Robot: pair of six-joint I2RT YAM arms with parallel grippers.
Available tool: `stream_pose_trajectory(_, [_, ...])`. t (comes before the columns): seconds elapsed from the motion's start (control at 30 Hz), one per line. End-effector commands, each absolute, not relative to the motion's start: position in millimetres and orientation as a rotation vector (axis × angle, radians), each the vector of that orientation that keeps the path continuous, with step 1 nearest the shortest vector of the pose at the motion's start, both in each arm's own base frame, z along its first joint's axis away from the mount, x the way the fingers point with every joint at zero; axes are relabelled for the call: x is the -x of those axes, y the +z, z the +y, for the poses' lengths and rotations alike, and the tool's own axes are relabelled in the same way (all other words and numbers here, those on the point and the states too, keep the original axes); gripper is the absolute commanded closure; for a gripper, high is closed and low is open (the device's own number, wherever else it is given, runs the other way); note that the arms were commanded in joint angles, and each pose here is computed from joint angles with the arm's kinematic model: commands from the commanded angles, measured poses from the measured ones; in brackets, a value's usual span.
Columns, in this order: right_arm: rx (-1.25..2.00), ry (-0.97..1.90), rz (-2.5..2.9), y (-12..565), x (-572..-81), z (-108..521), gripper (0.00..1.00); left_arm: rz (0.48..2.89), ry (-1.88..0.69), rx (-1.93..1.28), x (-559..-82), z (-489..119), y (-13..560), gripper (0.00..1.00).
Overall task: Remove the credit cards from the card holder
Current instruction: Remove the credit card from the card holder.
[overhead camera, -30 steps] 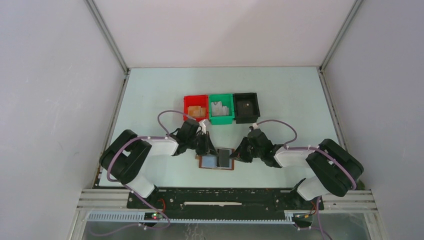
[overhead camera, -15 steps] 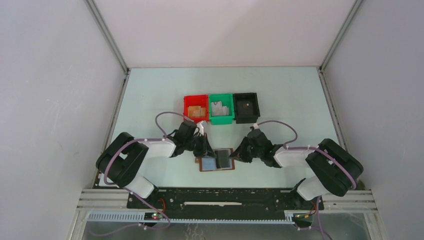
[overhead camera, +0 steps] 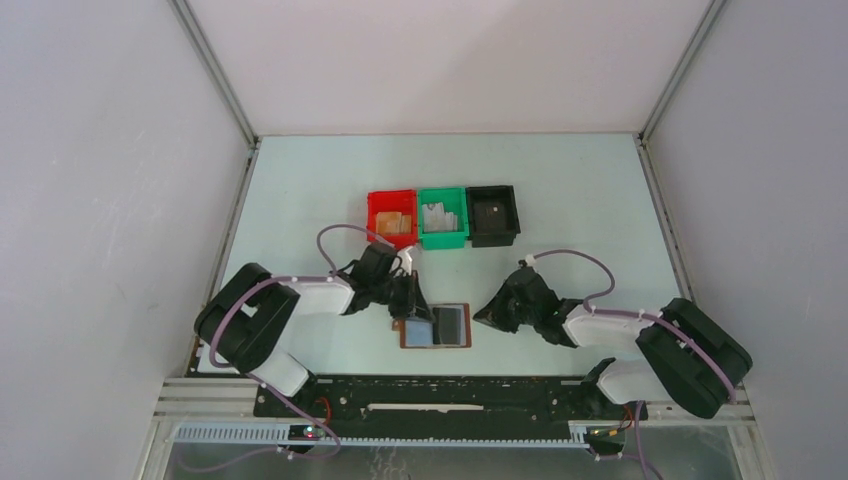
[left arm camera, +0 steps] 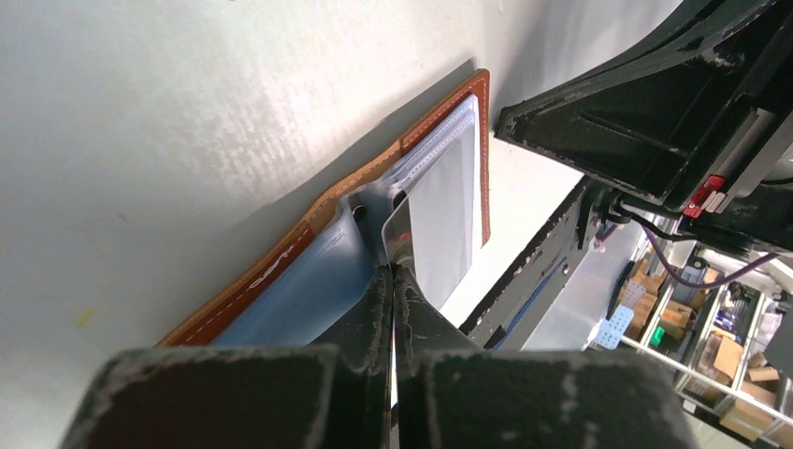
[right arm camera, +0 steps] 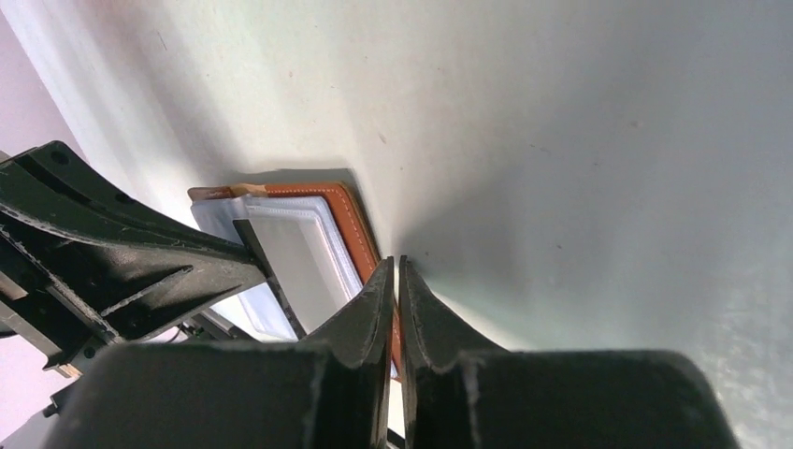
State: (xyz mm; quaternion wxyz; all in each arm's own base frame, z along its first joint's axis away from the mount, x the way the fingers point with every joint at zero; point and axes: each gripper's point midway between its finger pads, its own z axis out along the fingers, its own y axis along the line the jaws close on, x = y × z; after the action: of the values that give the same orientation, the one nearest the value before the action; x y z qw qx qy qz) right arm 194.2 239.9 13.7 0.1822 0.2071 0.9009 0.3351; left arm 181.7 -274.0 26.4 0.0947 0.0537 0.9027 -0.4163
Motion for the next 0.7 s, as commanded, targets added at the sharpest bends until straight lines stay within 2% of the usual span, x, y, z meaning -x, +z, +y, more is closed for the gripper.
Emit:
stream_pose_trajectory(0.0, [-0.575, 0.887, 2.521, 13, -191, 227, 0.86, 2.65, -1.269, -0.266, -185, -286, 40, 1.0])
stream_pose_trajectory(0.4, [-0.553, 0.876, 2.381, 50, -199, 209, 0.8, 2.677, -1.227, -0.45, -207, -326, 53, 0.99])
stream_pose_trajectory(0.5, [-0.537, 0.868, 2.402, 48, -194, 207, 0.78, 2.687, -1.194, -0.453, -208, -324, 53, 0.83])
stream_pose_trajectory(0.67, [-0.519, 0.875, 2.421, 44, -192, 209, 0.77, 2.705, -1.175, -0.433, -205, -319, 51, 0.7])
